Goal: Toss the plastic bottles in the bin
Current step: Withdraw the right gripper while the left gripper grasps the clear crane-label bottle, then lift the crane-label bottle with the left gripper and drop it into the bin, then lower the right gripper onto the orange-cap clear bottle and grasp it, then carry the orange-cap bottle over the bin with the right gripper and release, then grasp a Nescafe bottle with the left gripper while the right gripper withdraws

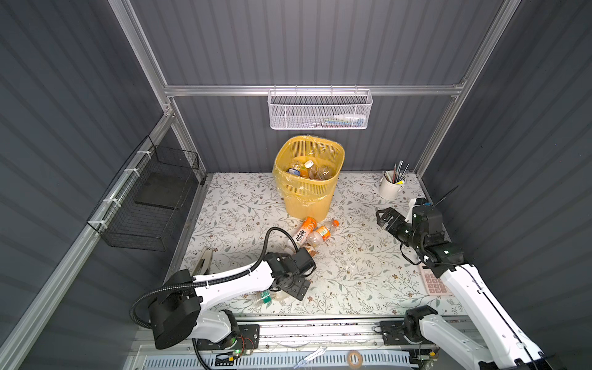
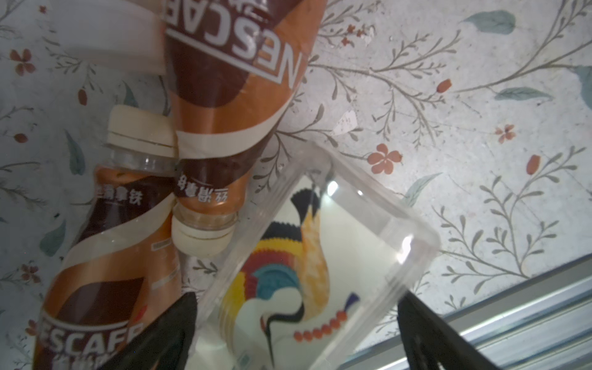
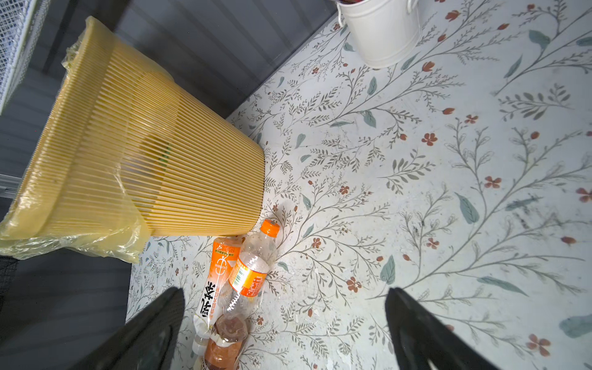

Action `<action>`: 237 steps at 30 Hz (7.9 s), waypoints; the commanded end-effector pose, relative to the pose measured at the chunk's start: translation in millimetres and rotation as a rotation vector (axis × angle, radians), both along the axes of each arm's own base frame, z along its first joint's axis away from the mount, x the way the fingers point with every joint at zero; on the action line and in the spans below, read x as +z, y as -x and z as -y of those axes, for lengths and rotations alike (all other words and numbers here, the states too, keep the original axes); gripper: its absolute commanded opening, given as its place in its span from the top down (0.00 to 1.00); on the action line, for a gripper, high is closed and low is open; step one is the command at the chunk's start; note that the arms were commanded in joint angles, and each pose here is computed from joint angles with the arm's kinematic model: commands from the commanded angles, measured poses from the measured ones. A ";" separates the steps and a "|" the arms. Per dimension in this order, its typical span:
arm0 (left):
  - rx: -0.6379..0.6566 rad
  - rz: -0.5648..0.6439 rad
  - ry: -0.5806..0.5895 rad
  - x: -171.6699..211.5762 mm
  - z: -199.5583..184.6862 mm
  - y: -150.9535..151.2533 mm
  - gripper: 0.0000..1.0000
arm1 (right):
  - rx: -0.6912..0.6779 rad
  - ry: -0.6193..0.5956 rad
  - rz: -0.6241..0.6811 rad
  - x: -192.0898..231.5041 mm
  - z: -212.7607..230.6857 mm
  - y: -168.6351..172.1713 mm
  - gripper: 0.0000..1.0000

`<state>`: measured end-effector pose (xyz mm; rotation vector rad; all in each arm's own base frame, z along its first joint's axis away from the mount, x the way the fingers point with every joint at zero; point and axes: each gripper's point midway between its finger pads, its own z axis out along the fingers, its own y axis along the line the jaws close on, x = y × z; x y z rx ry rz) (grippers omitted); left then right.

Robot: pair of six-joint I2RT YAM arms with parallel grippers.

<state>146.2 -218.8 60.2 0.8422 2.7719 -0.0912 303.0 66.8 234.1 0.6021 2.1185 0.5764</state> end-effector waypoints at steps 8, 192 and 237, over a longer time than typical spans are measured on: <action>-0.027 -0.050 0.067 -14.5 20.9 5.0 0.08 | -0.013 -0.033 -0.012 -8.4 0.8 1.6 0.01; 0.519 0.314 0.135 67.2 -103.4 -79.7 0.00 | 0.335 -0.085 0.342 180.9 -128.7 -110.2 0.47; 0.146 0.258 0.153 56.8 -10.1 -74.2 0.00 | 0.024 -0.026 -0.065 -66.3 -13.0 7.0 0.01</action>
